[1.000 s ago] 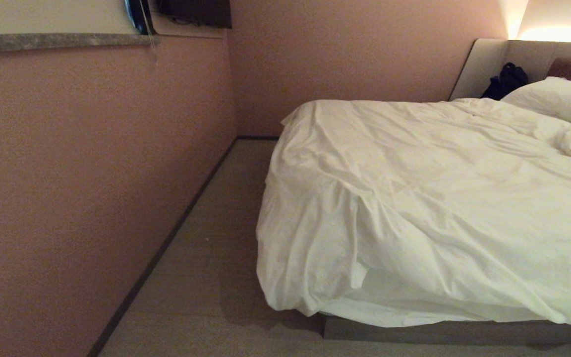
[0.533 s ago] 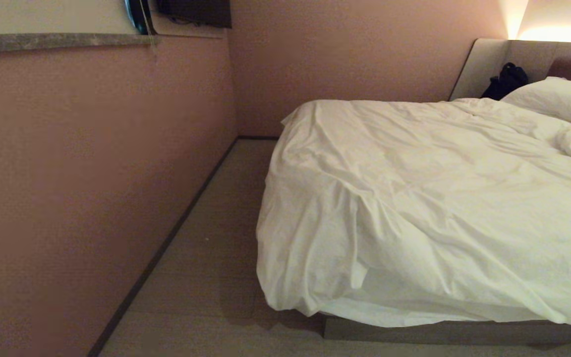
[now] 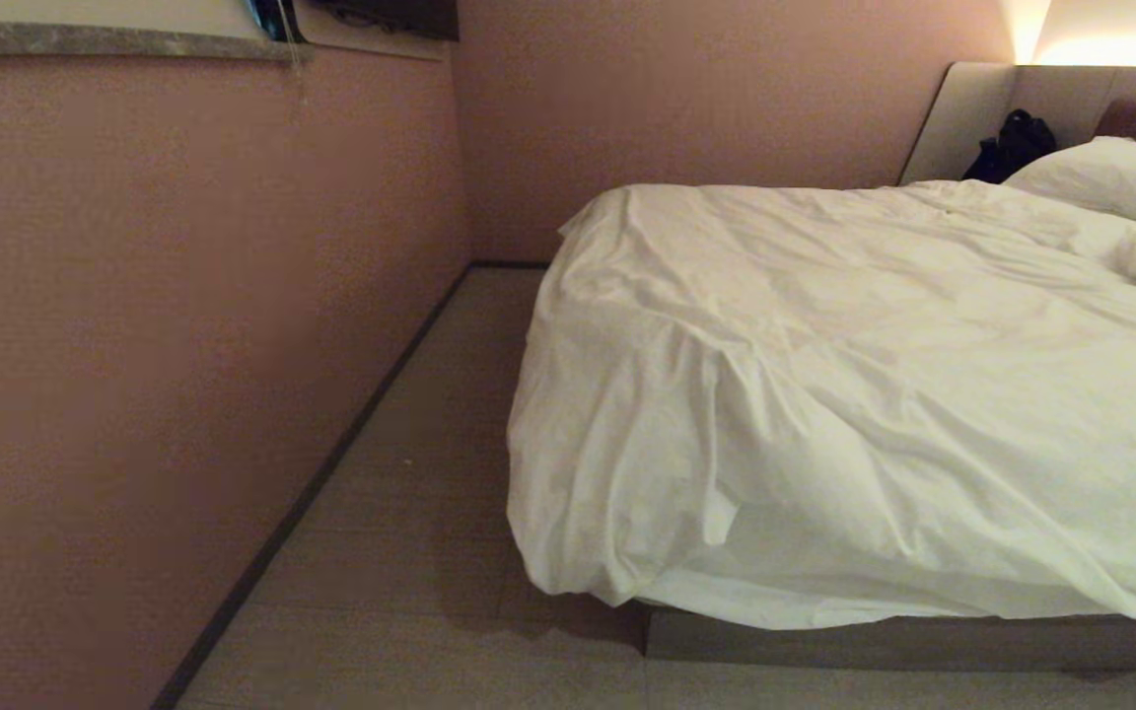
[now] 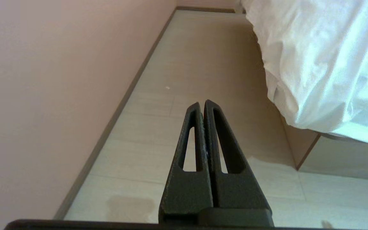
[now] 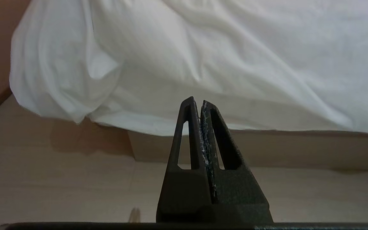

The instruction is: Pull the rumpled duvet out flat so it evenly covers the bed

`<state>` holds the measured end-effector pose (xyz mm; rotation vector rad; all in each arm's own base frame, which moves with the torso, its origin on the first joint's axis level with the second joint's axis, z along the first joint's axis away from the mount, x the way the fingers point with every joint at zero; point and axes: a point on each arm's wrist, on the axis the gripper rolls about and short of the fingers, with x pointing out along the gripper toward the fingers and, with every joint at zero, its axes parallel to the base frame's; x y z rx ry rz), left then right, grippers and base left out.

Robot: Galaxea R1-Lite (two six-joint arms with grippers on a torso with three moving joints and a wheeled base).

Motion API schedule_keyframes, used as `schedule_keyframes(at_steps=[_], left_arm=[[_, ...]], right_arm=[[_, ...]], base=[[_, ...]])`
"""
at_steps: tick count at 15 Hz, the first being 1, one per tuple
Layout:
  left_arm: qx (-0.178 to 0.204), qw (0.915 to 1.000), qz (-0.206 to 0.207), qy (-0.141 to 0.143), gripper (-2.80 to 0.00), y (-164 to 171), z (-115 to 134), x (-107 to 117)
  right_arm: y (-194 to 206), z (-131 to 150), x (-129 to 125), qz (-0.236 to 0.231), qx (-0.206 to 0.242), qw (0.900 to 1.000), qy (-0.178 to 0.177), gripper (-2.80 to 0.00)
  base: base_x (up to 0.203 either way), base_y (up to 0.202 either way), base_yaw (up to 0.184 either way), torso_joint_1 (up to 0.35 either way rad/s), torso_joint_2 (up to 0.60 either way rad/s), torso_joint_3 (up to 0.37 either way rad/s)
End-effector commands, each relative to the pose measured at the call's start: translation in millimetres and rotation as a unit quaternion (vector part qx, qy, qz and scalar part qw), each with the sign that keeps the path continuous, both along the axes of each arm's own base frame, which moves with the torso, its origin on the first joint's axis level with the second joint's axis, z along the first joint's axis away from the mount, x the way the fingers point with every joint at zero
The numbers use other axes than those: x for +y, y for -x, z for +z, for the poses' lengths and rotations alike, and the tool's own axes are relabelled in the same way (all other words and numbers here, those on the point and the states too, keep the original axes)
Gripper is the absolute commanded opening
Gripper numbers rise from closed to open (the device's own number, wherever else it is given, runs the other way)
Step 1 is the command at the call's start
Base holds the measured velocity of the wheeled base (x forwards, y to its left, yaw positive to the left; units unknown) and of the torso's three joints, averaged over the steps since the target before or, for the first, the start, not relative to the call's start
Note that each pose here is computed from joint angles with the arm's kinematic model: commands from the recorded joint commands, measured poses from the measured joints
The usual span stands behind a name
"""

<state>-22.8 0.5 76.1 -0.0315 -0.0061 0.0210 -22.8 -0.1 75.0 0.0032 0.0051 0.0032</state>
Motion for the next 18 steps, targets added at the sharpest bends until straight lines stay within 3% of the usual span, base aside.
schedule_keyframes(at_steps=[1,13,16,18], left_arm=[[0.000,1.0000,0.000,0.001,-2.80,0.0,0.0,0.0],[0.001,1.0000,-0.003,-0.005,-2.80,0.9,2.0,-0.1],[-0.027,0.9991,-0.016,0.030,-2.80,8.4,41.5,-0.7],[0.036,0.9964,-0.051,0.057,-2.80,-2.9,62.2,-2.3]], right_arm=[[0.0,0.0,0.0,0.001,0.000,1.000,0.000,-2.80],[0.0,0.0,0.0,0.001,0.000,1.000,0.000,-2.80],[0.0,0.0,0.0,0.001,0.000,1.000,0.000,-2.80],[0.0,0.0,0.0,0.001,0.000,1.000,0.000,-2.80]], base=[[0.000,0.000,0.000,-0.051,0.18,0.134],[0.000,0.000,0.000,-0.005,0.02,0.012],[0.000,0.000,0.000,0.000,0.00,0.000],[0.000,0.000,0.000,0.000,0.00,0.000]])
